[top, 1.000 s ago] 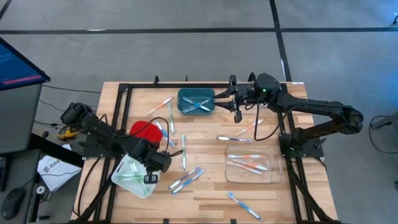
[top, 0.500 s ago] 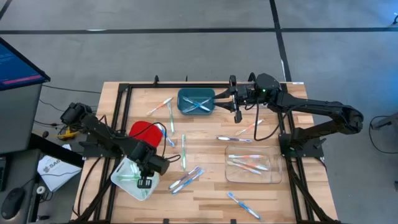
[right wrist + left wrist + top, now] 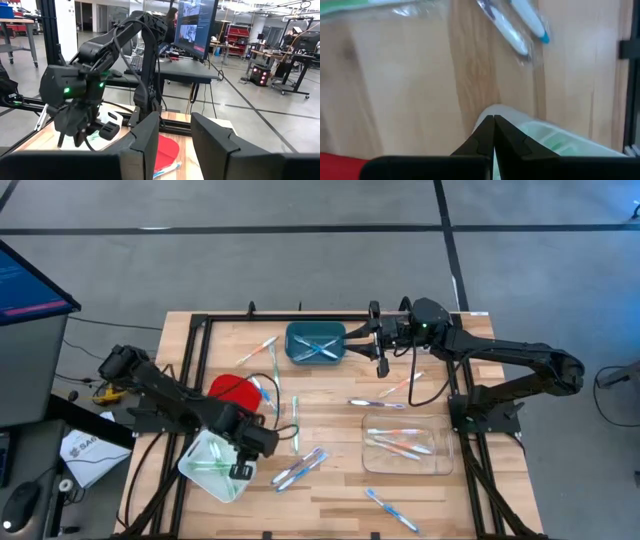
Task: Pick & Place Toothbrushes
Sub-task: Adjust the white bin on the table, then put the blue toothbrush into the blue bin
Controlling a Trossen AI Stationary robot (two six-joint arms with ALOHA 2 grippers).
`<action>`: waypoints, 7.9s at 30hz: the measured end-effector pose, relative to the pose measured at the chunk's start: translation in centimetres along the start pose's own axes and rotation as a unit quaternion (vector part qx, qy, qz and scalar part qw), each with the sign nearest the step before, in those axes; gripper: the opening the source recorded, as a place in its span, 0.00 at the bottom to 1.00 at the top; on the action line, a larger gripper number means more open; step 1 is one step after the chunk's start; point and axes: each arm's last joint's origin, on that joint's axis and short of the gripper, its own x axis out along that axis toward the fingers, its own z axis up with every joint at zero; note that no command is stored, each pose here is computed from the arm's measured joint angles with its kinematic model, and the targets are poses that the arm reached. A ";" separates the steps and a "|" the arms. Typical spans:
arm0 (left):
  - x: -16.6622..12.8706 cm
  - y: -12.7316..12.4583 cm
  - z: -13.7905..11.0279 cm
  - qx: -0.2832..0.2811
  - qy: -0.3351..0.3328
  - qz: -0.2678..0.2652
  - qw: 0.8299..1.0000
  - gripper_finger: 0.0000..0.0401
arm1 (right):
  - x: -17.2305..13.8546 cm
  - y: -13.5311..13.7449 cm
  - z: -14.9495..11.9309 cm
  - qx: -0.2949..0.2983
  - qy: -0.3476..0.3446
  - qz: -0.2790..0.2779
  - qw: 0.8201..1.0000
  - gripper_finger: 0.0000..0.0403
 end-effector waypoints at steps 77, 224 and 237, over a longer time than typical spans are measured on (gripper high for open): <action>-3.1 0.0 -3.7 -0.027 -0.216 -0.083 0.972 0.00 | -0.5 0.3 0.1 0.024 0.014 0.016 0.999 0.27; -0.3 12.3 0.6 -0.226 -0.297 0.155 0.915 0.00 | -3.7 3.8 0.6 0.025 -0.126 0.163 0.978 0.27; -0.3 8.7 2.0 -0.097 -0.349 0.096 0.927 0.00 | -3.7 3.8 0.6 0.025 -0.126 0.163 0.978 0.27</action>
